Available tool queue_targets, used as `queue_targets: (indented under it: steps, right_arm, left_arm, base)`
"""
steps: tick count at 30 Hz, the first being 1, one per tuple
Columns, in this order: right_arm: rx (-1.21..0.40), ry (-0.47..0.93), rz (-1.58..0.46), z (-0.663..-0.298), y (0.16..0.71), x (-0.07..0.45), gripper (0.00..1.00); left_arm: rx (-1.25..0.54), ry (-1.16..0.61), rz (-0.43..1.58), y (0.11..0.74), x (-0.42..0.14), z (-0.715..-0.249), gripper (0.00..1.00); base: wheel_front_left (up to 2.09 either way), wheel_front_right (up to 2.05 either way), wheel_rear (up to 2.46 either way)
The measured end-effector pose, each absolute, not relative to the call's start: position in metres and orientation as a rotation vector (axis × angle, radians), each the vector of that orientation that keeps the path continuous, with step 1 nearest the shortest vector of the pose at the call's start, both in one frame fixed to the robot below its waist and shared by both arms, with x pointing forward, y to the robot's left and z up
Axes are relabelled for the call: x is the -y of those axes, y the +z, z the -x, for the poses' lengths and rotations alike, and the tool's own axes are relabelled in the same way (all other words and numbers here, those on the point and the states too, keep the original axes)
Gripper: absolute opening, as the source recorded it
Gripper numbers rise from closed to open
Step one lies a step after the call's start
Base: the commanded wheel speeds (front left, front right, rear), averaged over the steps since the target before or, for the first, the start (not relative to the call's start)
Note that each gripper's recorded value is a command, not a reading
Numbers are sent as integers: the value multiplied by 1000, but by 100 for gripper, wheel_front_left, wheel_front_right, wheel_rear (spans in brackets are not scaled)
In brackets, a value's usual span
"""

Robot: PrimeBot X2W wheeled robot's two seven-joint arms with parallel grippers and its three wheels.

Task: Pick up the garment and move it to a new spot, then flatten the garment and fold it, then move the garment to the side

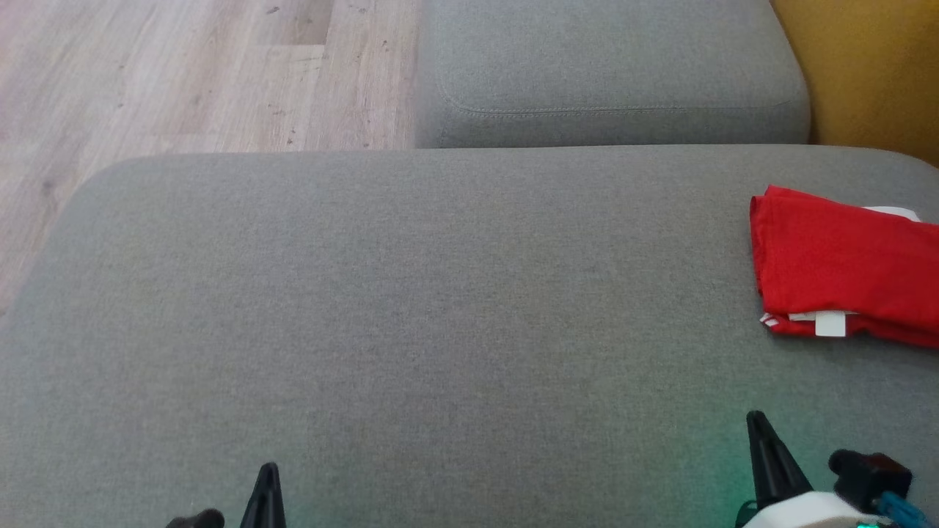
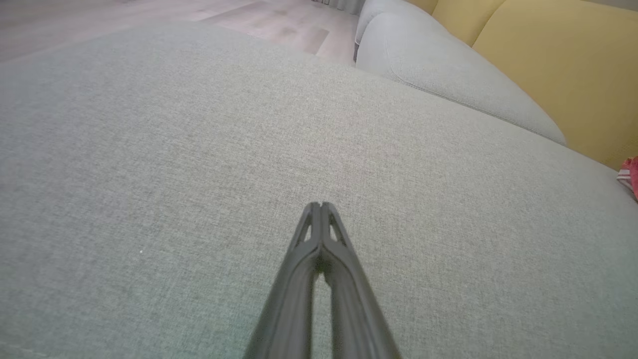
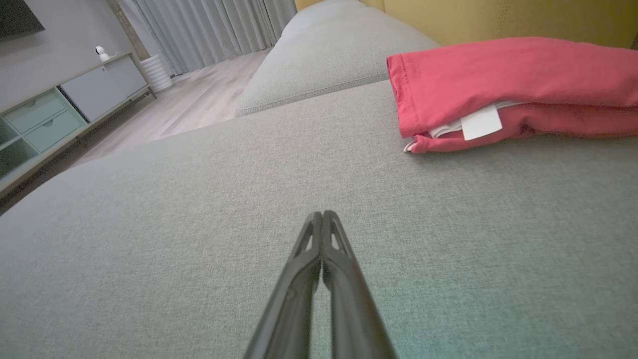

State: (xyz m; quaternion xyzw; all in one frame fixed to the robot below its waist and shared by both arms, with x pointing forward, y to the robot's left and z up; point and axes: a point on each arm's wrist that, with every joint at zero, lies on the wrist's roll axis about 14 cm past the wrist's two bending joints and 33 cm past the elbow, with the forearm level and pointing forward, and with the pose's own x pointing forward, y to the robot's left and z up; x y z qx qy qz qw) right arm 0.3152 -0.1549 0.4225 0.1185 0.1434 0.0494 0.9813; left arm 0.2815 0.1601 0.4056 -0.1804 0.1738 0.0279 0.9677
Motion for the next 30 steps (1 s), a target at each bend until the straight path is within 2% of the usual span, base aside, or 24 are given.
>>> queue_targets:
  steps: [30]
  right_arm:
    - [-264,1,-579,-329,431,169,0]
  left_arm:
    - [-363,101,671,414,-165,-307,0]
  base:
    - [0,0,0]
